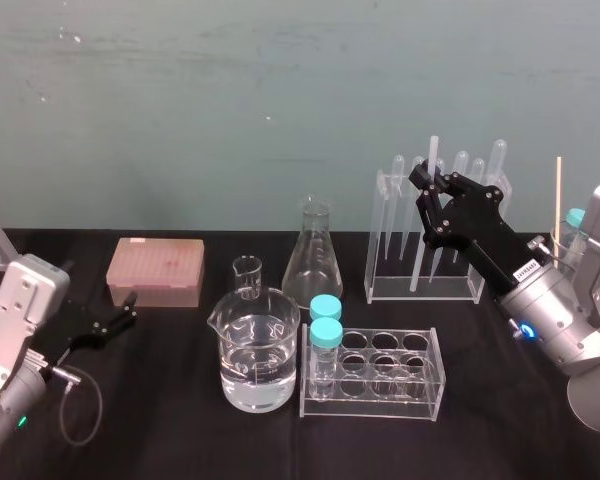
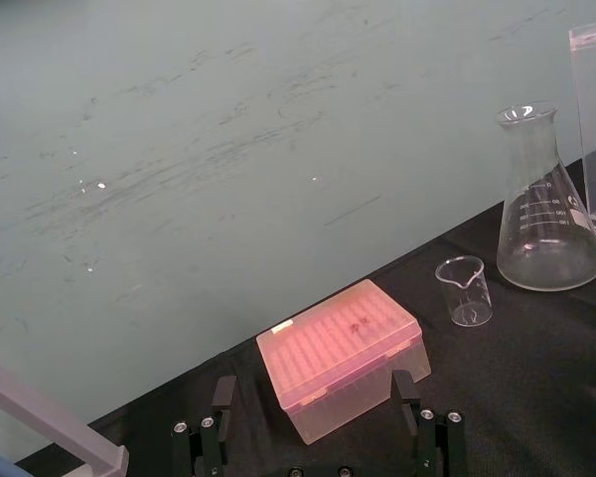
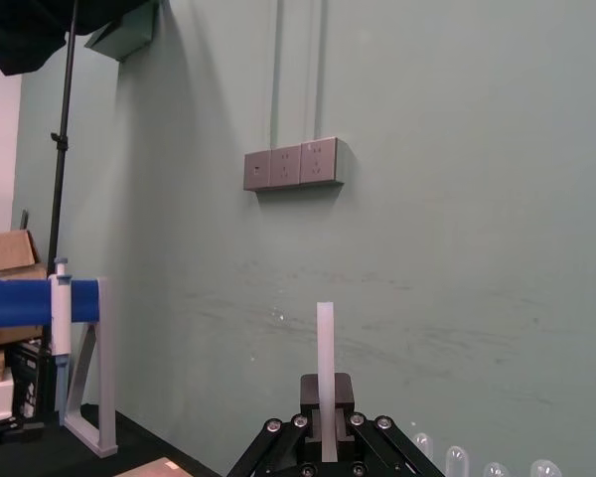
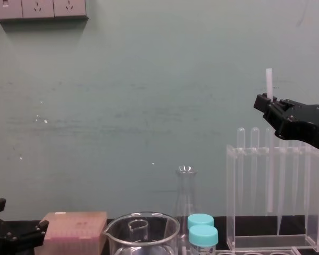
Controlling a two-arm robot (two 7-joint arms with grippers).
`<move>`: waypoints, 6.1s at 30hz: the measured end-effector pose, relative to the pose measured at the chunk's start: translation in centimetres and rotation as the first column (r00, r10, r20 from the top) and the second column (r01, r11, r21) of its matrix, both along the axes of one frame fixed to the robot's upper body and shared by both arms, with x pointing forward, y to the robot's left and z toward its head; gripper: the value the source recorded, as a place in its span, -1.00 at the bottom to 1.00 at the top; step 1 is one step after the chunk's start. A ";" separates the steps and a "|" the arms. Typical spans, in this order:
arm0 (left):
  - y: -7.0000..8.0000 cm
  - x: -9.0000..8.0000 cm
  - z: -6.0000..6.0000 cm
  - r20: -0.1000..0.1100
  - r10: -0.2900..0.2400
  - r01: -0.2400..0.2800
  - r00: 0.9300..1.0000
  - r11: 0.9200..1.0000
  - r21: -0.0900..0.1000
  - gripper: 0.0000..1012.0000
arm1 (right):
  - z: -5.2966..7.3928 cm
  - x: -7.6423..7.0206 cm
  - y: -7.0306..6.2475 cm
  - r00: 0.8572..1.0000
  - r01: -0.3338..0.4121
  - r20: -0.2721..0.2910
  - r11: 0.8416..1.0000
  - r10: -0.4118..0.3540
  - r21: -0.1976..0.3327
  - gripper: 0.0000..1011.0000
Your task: Pick up the stirring rod with one hand, then place it down.
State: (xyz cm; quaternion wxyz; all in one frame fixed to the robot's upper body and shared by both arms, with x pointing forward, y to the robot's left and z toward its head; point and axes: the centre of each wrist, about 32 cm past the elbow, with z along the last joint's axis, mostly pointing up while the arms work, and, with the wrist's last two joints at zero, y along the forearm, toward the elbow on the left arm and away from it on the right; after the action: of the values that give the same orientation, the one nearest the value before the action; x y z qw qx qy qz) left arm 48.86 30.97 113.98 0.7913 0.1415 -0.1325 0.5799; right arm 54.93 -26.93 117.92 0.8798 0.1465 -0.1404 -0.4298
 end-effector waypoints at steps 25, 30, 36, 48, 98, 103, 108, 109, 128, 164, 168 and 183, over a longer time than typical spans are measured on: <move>0.0 0.0 0.0 0.000 0.000 0.000 1.000 1.000 0.000 0.98 | 0.3 -1.0 -0.8 0.998 -0.056 -0.026 0.997 0.055 -0.044 -0.86; 0.0 0.0 0.0 0.000 0.000 0.000 1.000 1.000 0.000 0.98 | 0.2 -1.5 -1.0 0.997 -0.073 -0.044 0.996 0.071 -0.060 -0.86; 0.0 0.0 0.0 0.000 0.000 0.000 1.000 1.000 0.000 0.98 | -0.2 -1.8 -1.0 0.994 -0.086 -0.075 0.993 0.080 -0.078 -0.86; 0.0 0.0 0.0 0.000 0.000 0.000 1.000 1.000 0.000 0.98 | -0.8 -2.0 -1.0 0.991 -0.088 -0.106 0.990 0.076 -0.113 -0.86; 0.0 0.0 0.0 0.000 0.000 0.000 1.000 1.000 0.000 0.98 | -3.3 0.1 -0.7 0.959 -0.148 -0.264 0.974 0.099 -0.170 -0.86; 0.0 0.0 0.0 0.000 0.000 0.000 1.000 1.000 0.000 0.98 | -3.3 0.1 -0.7 0.960 -0.147 -0.263 0.974 0.099 -0.170 -0.63; 0.0 0.0 0.0 0.000 0.000 0.000 1.000 1.000 0.000 0.98 | -3.3 0.1 -0.7 0.960 -0.147 -0.262 0.975 0.099 -0.169 -0.30; 0.0 0.0 0.0 0.000 0.000 0.000 1.000 1.000 0.000 0.98 | -3.3 0.1 -0.7 0.960 -0.147 -0.262 0.975 0.099 -0.169 -0.26; 0.0 0.0 0.0 0.000 0.000 0.000 1.000 1.000 0.000 0.98 | -3.3 0.1 -0.7 0.960 -0.147 -0.261 0.975 0.100 -0.168 0.87; 0.0 0.0 0.0 0.000 0.000 0.000 1.000 1.000 0.000 0.98 | -1.1 -3.6 -4.2 0.906 0.220 -0.300 0.938 -0.298 -0.268 0.98; 0.0 0.0 0.0 0.000 0.000 0.000 1.000 1.000 0.000 0.98 | -1.1 -3.6 -4.2 0.908 0.221 -0.296 0.938 -0.298 -0.266 0.98; 0.0 0.0 0.0 0.000 0.000 0.000 1.000 1.000 0.000 0.98 | -1.1 -3.6 -4.3 0.910 0.224 -0.289 0.938 -0.298 -0.263 0.98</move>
State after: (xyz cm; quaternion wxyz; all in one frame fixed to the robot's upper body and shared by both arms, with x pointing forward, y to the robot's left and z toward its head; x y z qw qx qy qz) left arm 48.86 30.97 113.98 0.7913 0.1415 -0.1325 0.5799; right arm 51.37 -31.21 116.87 0.8357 -0.0465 -0.0598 -0.5440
